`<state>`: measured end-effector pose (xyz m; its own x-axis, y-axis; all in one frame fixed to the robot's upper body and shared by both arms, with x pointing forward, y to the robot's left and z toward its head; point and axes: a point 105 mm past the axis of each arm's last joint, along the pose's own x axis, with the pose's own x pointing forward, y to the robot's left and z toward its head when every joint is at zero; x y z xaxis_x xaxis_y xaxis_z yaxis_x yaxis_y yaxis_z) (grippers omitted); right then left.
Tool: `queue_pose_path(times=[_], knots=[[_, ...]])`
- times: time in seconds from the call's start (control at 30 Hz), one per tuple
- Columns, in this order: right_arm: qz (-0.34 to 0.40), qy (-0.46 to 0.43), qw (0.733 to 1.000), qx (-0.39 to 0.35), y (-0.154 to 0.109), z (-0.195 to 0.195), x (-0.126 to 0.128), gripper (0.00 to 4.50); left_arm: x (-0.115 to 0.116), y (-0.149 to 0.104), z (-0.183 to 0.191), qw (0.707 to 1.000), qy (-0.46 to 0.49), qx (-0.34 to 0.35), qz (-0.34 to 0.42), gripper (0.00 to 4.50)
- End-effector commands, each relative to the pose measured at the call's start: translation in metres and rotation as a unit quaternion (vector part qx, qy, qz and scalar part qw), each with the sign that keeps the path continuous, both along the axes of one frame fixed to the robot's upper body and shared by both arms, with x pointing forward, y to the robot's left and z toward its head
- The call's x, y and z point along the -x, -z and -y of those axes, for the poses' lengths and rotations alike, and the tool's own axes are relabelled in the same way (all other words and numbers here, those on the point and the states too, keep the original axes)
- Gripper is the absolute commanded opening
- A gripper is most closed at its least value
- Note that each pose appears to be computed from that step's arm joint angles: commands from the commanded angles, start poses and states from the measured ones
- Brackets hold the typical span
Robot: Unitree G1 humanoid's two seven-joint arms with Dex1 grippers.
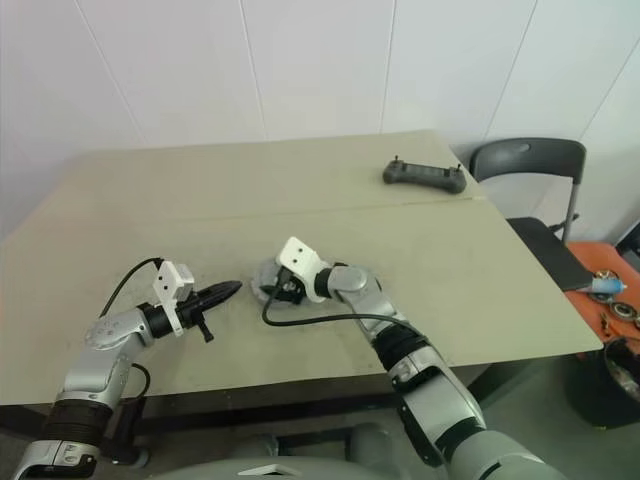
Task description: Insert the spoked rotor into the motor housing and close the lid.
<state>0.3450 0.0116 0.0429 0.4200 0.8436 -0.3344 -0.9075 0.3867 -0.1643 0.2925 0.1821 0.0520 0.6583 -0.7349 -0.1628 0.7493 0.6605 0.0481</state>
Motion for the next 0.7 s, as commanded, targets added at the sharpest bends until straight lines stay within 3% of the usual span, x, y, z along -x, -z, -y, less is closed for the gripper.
queue_pose_path(times=[0.03,0.2,0.47,0.7], knots=[[-0.078,0.022,0.997,0.013,0.025,0.021,0.005,3.03,-0.003,-0.014,-0.002,1.000,-0.002,0.003,0.023,0.00],[-0.097,-0.003,0.991,-0.092,-0.016,0.005,0.008,3.03,-0.003,-0.014,-0.002,1.000,-0.002,0.003,0.023,0.00],[-0.043,0.024,0.990,-0.133,-0.046,0.003,-0.006,3.03,-0.004,-0.014,-0.002,1.000,-0.002,0.003,0.023,0.00],[-0.036,-0.019,0.993,-0.108,-0.049,-0.002,0.005,3.03,-0.003,-0.013,-0.002,1.000,-0.003,0.003,0.022,0.00]])
